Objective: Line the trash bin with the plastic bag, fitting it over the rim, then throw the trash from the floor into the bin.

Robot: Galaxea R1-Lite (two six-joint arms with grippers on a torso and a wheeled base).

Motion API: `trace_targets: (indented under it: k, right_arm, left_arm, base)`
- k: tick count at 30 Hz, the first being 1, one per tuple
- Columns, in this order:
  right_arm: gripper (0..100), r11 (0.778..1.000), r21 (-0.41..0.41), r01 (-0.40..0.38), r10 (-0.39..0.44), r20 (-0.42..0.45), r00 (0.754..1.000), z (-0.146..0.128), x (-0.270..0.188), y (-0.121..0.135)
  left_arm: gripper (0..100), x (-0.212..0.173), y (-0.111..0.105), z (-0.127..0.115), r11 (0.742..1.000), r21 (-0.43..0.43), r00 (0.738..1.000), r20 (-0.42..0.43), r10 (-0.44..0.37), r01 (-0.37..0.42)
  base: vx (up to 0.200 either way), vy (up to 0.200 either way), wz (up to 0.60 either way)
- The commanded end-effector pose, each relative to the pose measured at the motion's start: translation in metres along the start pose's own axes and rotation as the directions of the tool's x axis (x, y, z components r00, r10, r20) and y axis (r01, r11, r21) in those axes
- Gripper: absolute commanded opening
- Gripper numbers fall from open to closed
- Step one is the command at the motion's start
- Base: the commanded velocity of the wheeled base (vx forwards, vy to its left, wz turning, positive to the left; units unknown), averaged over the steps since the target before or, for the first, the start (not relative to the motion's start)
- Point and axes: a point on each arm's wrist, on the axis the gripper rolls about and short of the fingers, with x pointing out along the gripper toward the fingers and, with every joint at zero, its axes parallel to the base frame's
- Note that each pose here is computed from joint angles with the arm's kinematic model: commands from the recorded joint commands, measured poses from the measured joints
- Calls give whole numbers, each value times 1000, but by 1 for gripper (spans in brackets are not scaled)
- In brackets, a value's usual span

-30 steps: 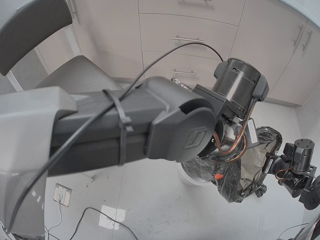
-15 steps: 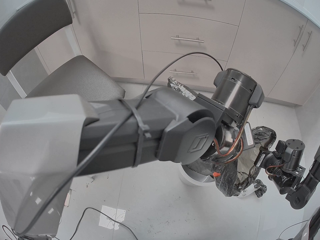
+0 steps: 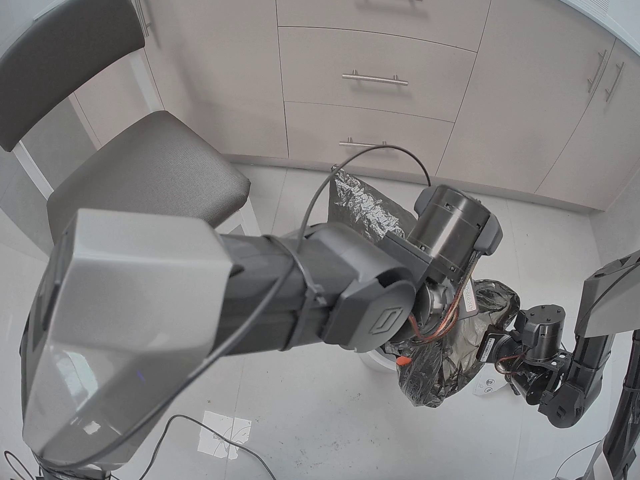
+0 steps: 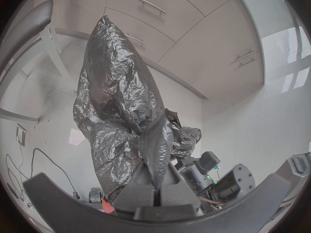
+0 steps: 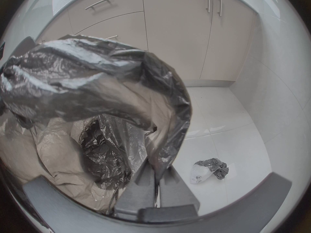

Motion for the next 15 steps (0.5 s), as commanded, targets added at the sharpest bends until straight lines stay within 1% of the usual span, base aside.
trace_targets:
  k: [1, 4, 10, 15]
  right_arm:
    - [0, 1000, 5, -14, 14, 18, 1000, -1, 9, 6]
    - [0, 1000, 2, -19, 19, 14, 1000, -5, 14, 9]
    - [0, 1000, -14, -12, 11, -31, 999, -22, 26, 12]
    - [0, 1000, 4, -2, 2, -20, 1000, -21, 34, 11]
  left_arm:
    - [0, 23, 13, -13, 999, 6, 998, -14, 53, -53]
    - [0, 29, 18, -13, 998, 3, 998, -16, 66, -66]
    - [0, 40, 31, -10, 995, -8, 995, -21, 101, -101]
    - [0, 43, 36, -5, 994, -5, 994, -11, 112, -112]
  base:
    - [0, 0, 0]
    - [0, 0, 0]
    - [0, 0, 0]
    - [0, 0, 0]
